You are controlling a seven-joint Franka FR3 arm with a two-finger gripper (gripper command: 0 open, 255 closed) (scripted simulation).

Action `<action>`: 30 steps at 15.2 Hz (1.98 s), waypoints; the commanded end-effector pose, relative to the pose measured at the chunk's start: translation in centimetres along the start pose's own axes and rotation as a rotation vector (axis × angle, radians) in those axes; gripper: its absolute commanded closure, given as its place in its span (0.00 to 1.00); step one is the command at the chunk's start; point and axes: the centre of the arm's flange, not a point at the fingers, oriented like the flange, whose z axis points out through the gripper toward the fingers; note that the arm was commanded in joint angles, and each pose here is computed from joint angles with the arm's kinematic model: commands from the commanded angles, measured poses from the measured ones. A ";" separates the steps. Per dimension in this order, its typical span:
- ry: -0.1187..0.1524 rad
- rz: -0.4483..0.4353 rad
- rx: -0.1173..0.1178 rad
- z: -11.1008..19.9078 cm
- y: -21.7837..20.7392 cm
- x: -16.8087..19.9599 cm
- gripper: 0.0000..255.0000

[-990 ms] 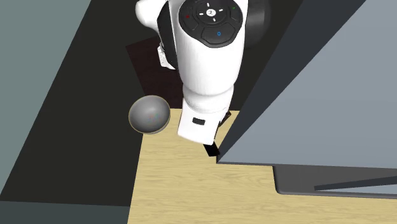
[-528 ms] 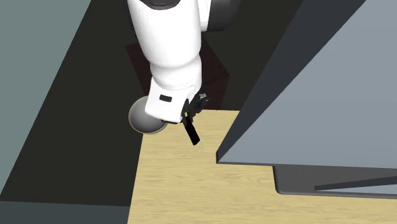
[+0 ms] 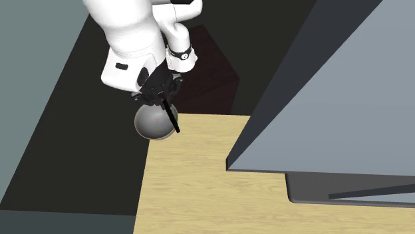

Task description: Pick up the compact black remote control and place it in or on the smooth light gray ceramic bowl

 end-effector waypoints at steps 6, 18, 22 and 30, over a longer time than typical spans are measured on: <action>0.000 -0.001 0.001 -2.4 4.3 -8.0 1.00; 0.000 -0.001 0.001 2.1 5.7 -11.2 1.00; 0.000 -0.001 0.001 4.2 5.6 -11.4 1.00; 0.000 -0.001 0.001 8.4 5.6 -11.7 1.00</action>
